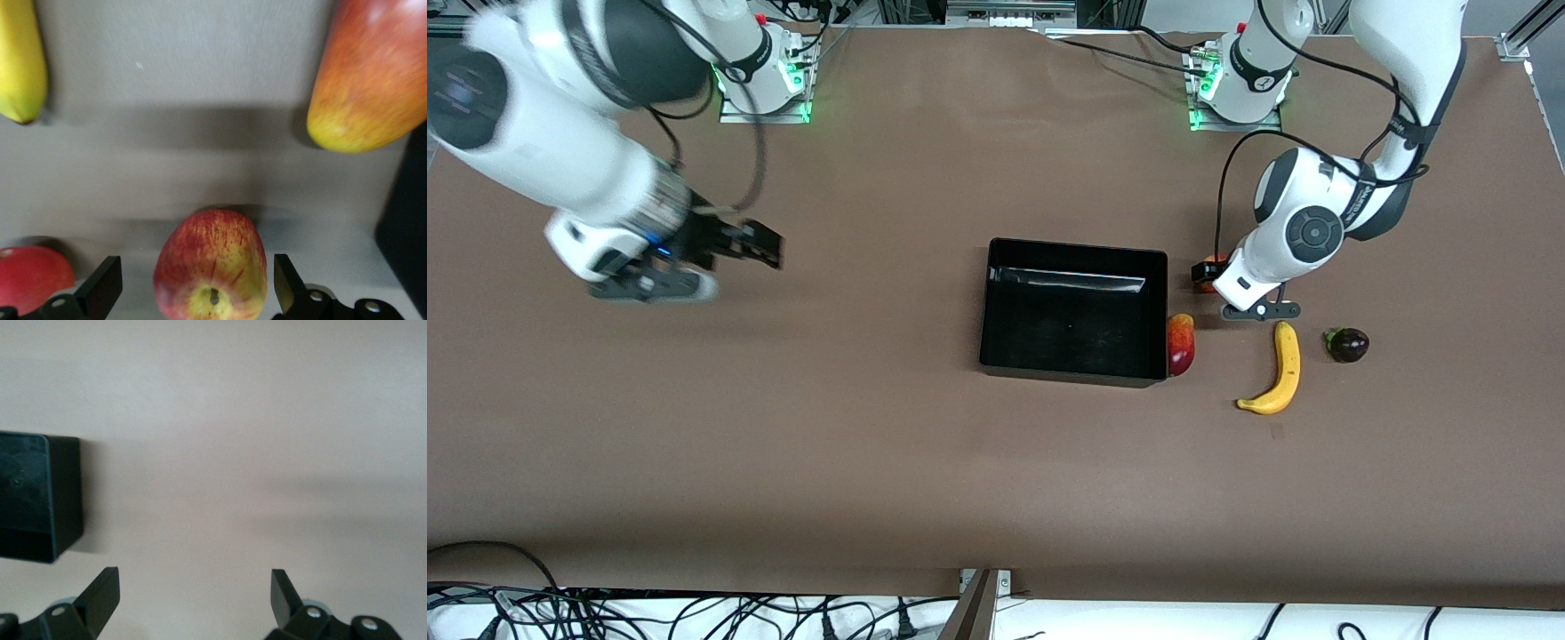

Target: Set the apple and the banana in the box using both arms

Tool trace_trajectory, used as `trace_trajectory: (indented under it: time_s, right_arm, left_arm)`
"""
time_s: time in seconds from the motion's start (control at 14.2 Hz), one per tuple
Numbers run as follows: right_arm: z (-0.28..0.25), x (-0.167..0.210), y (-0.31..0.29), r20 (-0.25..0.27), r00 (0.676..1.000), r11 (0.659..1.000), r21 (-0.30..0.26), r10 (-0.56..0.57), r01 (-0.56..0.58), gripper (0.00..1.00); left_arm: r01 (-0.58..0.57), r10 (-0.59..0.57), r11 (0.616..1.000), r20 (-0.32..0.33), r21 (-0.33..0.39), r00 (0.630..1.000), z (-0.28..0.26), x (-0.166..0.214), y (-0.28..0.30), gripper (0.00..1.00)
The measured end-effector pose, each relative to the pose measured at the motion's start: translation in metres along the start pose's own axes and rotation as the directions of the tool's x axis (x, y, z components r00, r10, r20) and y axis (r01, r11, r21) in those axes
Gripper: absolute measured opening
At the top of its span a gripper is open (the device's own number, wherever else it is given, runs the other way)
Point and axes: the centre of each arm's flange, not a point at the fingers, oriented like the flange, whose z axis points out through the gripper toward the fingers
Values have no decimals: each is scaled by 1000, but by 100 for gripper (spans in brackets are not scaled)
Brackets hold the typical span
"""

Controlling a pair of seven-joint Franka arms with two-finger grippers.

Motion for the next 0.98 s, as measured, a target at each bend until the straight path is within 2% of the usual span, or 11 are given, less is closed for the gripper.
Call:
trace_trajectory:
  time_s: [0.07, 0.14, 0.21, 0.28, 0.49, 0.77, 0.98]
  right_arm:
    - [-6, -13, 13, -2, 1000, 1000, -17, -9, 9, 100]
    - [-12, -25, 24, -5, 1000, 999, -30, -20, 20, 100]
    - [-17, -35, 31, -8, 999, 999, -34, -35, 35, 100]
    - [-22, -44, 37, -8, 999, 998, -32, -51, 50, 100]
    - [-34, -52, 51, -16, 996, 995, -38, -90, 89, 100]
    - [-36, -47, 76, -18, 992, 991, -57, -123, 122, 100]
    - [-43, -41, 104, -30, 990, 989, -66, -136, 134, 100]
  left_arm:
    - [3, -3, 1000, 12, -1, 1000, 8, 0, 1, 100]
    - [3, -3, 1000, 20, -1, 1000, 13, 0, 1, 93]
    - [3, -2, 1000, 23, -2, 1000, 15, 0, 2, 85]
    - [1, -1, 1000, 21, -2, 1000, 14, 0, 3, 72]
    - [3, -3, 1000, 24, 3, 1000, -3, 9, 4, 70]
    - [-23, 20, 999, 76, 40, 997, -106, 38, 28, 70]
    - [-64, 63, 997, 22, 35, 998, -170, 40, 78, 70]
